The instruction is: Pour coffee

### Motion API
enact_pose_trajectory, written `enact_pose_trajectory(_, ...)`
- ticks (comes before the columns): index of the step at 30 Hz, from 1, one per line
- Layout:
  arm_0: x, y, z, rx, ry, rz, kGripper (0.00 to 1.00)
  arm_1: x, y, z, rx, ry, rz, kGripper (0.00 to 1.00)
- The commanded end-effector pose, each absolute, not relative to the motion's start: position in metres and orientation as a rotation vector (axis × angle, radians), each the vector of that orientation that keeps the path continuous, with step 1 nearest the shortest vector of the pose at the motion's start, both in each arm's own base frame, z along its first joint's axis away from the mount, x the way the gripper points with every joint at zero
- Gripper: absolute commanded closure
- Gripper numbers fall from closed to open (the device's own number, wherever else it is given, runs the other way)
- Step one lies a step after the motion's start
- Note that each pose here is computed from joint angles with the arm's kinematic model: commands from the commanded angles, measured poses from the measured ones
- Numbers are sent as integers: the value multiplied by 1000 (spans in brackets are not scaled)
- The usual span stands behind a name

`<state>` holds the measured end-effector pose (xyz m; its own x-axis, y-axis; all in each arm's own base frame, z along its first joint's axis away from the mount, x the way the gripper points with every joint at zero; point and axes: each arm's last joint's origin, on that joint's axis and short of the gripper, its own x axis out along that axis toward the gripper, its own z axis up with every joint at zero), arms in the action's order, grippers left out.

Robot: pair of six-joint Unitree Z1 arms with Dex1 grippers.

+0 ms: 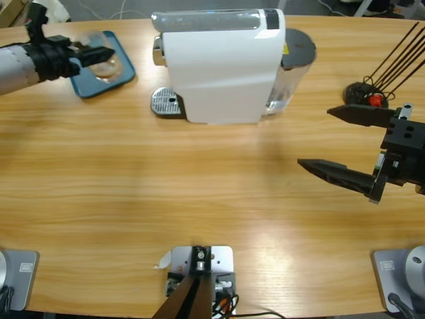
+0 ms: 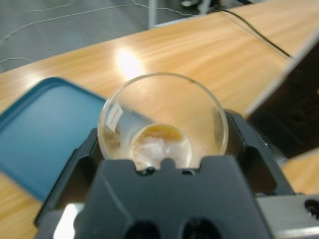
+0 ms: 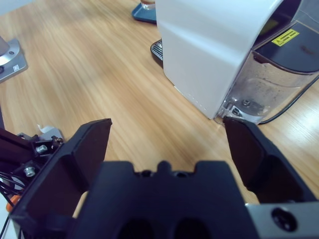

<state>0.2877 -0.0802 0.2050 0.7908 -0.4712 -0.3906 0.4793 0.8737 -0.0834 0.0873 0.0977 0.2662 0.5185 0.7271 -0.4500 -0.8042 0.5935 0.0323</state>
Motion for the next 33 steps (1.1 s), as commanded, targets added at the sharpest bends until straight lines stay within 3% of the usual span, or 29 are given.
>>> enact_pose_trajectory(1,312,-42,194,10,447,-350,538,84,98,256,-191,488,945,0)
enact_pose_trajectory(8,326,-35,169,-7,520,-324,538,84,97,256,-188,487,945,0)
enact_pose_trajectory(19,335,-33,151,-17,584,-312,530,83,96,256,-186,480,946,0)
enact_pose_trajectory(22,336,-33,152,-18,595,-312,441,83,96,256,-186,480,945,0)
enact_pose_trajectory(25,336,-33,151,-20,618,-314,190,83,96,256,-186,479,945,0)
enact_pose_trajectory(30,330,-34,156,-20,615,-321,19,82,96,256,-187,479,943,0)
enact_pose_trajectory(33,322,-34,171,-18,600,-321,13,82,96,256,-187,479,943,0)
